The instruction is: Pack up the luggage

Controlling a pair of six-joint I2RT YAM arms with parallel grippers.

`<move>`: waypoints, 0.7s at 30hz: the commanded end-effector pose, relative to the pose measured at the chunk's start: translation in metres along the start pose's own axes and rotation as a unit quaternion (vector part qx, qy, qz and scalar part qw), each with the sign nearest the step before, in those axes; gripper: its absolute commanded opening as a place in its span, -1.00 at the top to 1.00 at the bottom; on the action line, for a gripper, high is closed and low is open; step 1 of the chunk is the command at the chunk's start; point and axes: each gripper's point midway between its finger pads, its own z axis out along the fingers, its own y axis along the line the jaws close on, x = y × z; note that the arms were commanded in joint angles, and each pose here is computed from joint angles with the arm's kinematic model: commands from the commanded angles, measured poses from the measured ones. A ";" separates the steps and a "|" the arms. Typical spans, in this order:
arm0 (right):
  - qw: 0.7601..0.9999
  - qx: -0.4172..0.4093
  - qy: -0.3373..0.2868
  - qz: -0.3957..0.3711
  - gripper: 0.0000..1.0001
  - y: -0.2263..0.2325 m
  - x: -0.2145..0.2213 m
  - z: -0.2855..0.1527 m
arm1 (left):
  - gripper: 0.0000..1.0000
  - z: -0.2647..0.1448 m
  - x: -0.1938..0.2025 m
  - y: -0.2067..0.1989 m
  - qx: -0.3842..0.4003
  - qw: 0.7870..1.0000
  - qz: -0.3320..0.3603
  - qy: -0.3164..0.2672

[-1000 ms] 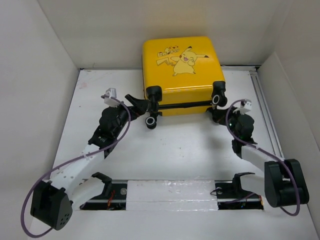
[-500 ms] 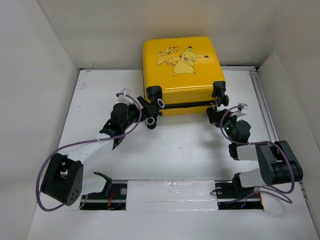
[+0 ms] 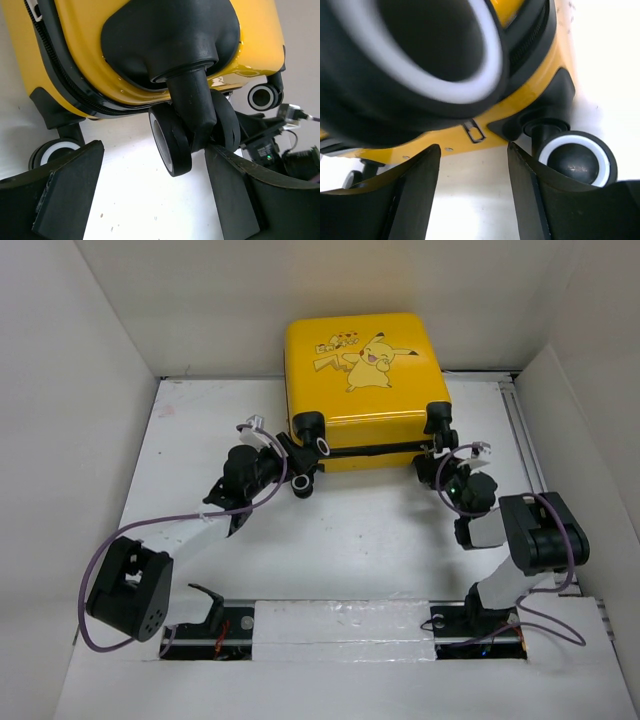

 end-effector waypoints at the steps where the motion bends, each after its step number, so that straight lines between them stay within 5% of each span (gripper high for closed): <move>1: 0.986 -0.112 -0.117 -0.036 -0.23 0.046 -0.059 0.008 | -0.55 0.004 -0.025 -0.042 0.071 0.997 0.011 -0.035; 8: 0.982 -0.143 -0.122 -0.023 0.01 0.044 -0.058 0.013 | -0.46 0.005 -0.028 -0.046 0.075 0.996 0.012 -0.038; 15: 0.975 -0.166 -0.141 -0.045 -0.29 0.060 -0.071 -0.005 | -0.40 0.004 -0.027 -0.046 0.077 0.996 0.017 -0.035; 21: 0.975 -0.130 -0.175 -0.044 -0.27 0.045 -0.092 -0.019 | -0.40 -0.002 -0.030 -0.057 0.091 0.995 0.020 -0.041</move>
